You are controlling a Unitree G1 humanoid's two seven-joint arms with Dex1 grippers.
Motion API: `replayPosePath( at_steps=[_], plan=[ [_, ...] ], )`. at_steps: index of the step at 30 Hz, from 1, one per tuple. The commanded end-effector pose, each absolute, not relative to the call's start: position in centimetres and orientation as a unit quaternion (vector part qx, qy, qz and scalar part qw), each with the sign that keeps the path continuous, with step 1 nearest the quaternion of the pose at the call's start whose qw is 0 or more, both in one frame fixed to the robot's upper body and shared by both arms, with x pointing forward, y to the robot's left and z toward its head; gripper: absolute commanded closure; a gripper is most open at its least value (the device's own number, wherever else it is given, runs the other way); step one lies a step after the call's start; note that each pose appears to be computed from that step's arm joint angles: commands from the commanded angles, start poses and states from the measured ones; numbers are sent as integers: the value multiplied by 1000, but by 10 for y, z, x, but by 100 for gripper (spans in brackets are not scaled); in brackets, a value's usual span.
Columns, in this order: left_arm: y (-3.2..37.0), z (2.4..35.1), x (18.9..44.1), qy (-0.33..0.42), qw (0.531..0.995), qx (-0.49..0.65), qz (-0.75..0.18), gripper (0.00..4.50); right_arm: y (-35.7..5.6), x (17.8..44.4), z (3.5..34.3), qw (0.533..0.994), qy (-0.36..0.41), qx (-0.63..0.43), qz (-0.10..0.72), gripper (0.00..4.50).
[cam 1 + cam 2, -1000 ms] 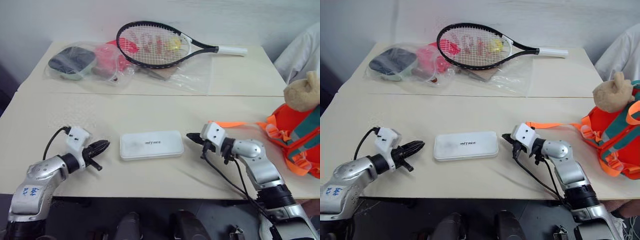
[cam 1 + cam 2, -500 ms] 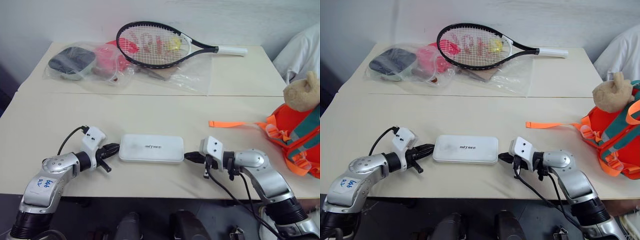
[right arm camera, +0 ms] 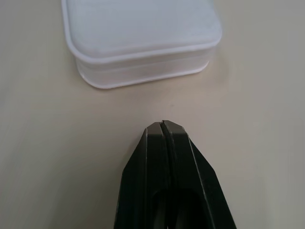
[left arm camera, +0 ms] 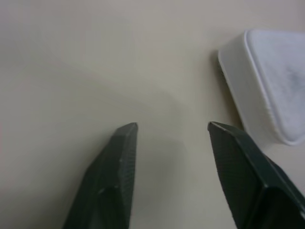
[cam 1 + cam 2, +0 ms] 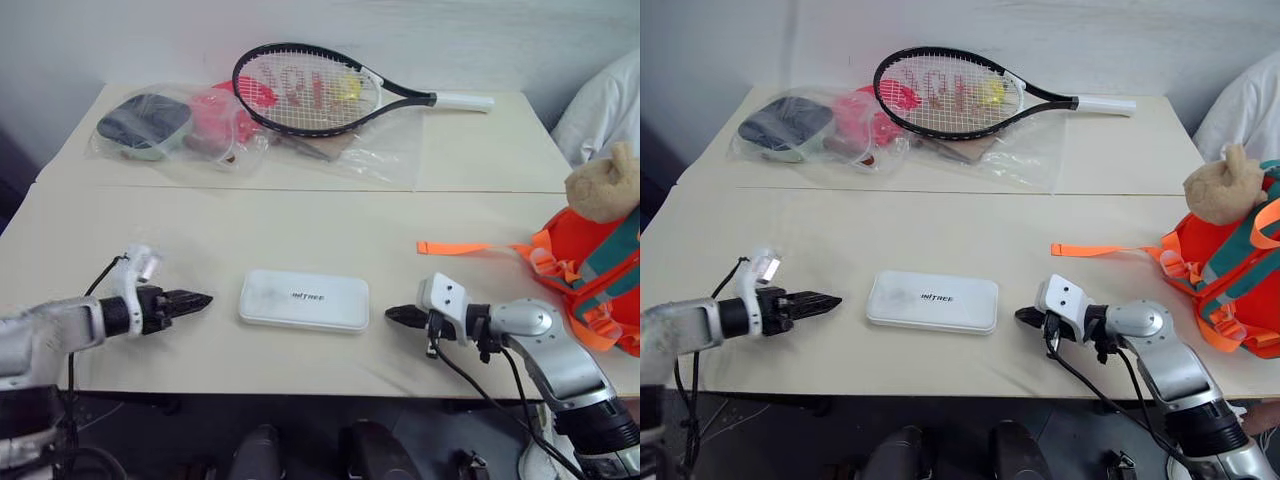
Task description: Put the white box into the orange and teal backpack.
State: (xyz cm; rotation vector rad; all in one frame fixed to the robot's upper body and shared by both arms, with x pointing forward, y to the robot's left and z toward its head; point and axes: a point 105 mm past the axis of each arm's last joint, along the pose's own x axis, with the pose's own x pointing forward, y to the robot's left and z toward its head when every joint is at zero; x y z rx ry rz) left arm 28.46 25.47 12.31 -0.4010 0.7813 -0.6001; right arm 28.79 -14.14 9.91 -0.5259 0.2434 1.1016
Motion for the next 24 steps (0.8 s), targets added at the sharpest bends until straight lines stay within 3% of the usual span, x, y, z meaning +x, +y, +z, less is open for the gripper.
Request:
replayPosePath(
  at_steps=[1, 3, 14, 24],
  plan=[
    [239, 130, 289, 409, 805, -289, -318, 80, -138, 290, 107, 813, 93, -253, 517, 450],
    [226, 139, 296, 408, 779, -325, -347, 24, -137, 290, 107, 813, 89, -253, 517, 450],
    [190, 116, 305, 472, 720, -352, -368, 24, -129, 286, 105, 808, 79, -253, 526, 450],
    [147, 125, 302, 467, 666, -364, -454, 24, -117, 288, 98, 789, 65, -261, 553, 450]
  ],
)
